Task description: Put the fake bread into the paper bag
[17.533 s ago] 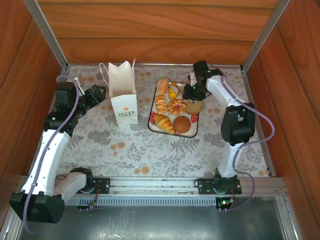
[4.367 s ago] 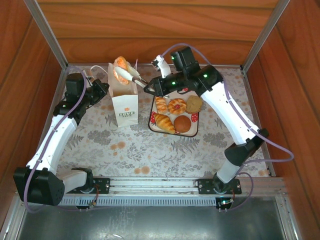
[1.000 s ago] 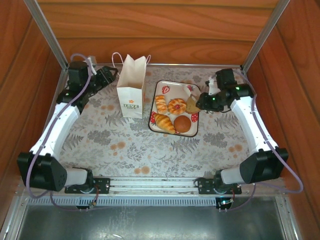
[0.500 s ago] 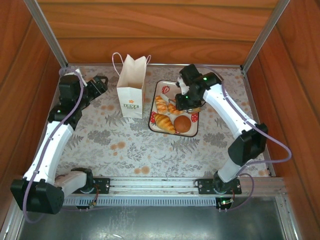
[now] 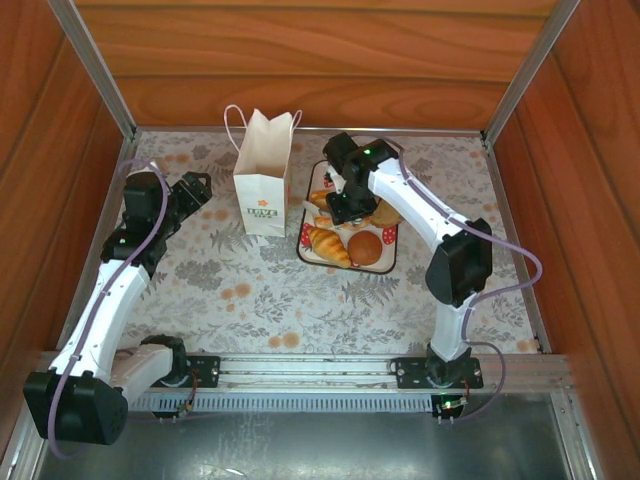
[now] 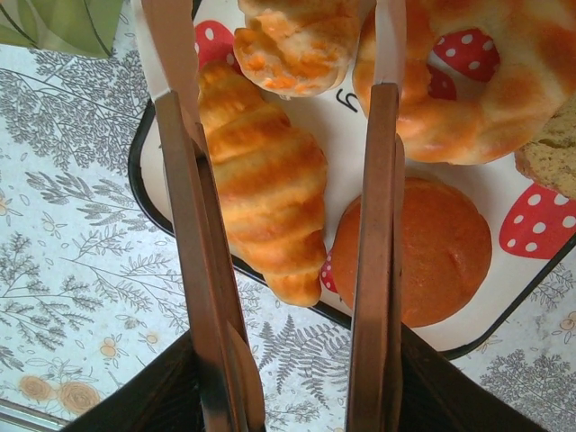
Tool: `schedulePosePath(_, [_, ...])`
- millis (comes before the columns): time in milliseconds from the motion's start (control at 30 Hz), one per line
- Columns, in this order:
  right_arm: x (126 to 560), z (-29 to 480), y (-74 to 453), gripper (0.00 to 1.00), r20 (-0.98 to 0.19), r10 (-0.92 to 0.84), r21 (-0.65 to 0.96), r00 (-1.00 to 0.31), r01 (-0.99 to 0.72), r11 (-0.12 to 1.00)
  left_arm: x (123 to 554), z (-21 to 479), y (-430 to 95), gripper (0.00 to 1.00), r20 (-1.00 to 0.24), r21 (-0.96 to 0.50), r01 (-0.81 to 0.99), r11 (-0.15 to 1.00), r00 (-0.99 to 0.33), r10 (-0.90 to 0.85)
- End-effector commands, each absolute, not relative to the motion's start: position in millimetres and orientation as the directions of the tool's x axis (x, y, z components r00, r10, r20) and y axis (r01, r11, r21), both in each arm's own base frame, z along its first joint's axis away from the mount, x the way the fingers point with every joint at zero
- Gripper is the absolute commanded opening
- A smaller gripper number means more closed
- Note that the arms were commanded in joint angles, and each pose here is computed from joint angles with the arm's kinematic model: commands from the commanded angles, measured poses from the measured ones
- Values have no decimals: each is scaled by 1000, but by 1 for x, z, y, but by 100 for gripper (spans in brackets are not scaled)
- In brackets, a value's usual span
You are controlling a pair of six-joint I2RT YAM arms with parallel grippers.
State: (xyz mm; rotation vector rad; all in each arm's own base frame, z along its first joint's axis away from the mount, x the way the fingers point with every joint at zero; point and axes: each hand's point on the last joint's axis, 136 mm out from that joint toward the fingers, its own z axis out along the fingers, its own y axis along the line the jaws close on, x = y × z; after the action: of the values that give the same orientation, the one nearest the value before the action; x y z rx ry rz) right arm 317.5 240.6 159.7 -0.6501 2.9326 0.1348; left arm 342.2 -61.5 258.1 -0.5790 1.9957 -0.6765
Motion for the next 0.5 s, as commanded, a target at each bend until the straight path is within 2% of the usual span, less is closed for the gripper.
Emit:
schedulePosePath(0, [317,162,238,49,-133,-426,16,-895,-431,902,343,271,-58,82,-626,-674,-117,729,-434,-648])
schedulePosePath(467, [321,140,243,49,-80,-437,12,-896,-439,898,353,263,-64,82,-599,-686,-121,717,-466,-652])
